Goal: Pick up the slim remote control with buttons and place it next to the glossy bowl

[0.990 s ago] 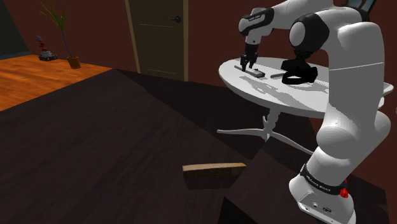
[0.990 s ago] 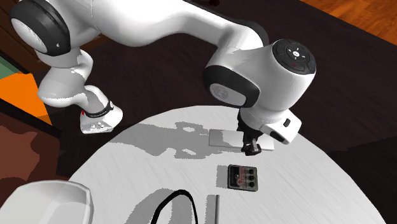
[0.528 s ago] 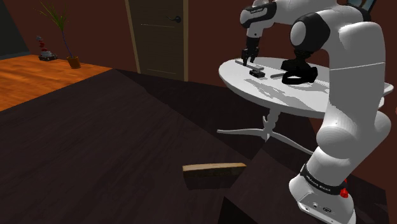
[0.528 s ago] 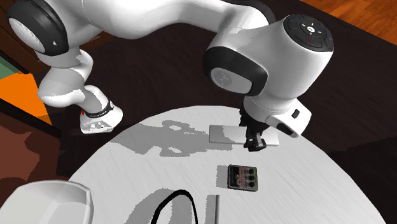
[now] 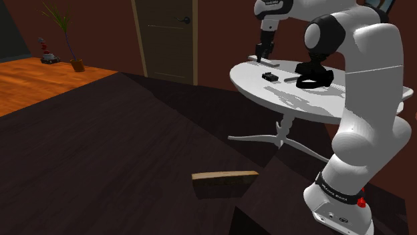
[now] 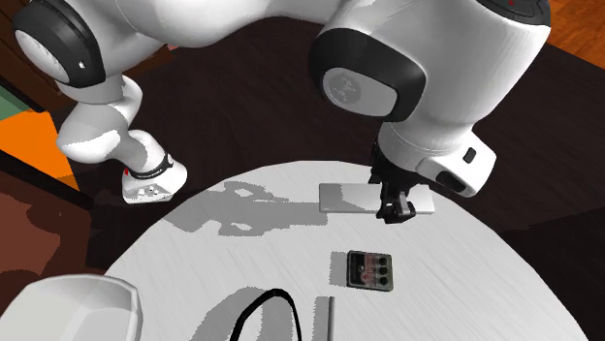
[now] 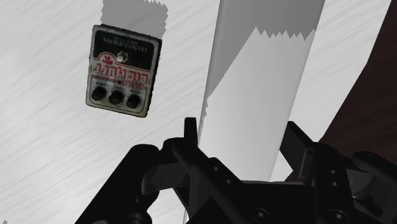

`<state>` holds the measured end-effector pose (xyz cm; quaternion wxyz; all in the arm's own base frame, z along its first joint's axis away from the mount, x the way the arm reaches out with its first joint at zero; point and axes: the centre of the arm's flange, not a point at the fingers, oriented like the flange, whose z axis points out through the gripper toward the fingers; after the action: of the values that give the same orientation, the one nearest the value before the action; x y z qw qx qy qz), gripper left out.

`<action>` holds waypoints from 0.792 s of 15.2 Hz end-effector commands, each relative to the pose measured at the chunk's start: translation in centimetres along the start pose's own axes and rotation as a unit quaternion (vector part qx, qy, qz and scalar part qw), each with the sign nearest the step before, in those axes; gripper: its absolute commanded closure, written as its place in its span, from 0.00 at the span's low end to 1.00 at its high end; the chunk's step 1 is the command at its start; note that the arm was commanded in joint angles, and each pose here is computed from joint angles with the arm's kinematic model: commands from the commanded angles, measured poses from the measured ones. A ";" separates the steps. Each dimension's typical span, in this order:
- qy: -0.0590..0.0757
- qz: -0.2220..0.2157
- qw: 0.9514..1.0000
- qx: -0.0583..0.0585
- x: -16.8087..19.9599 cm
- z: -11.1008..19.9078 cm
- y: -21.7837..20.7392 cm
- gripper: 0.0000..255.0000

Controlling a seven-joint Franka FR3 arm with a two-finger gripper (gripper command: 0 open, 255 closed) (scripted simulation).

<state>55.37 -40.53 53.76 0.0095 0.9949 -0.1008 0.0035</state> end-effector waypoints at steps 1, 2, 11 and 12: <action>0.000 0.000 1.000 0.000 0.2 -1.1 0.0 1.00; 0.000 0.000 1.000 0.000 0.2 -1.6 0.0 1.00; 0.000 0.000 1.000 0.000 0.2 -6.1 0.1 1.00; 0.000 0.000 1.000 0.000 -1.1 -6.1 0.4 1.00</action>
<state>54.89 -40.53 59.77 0.0094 0.9949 -0.1007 0.0033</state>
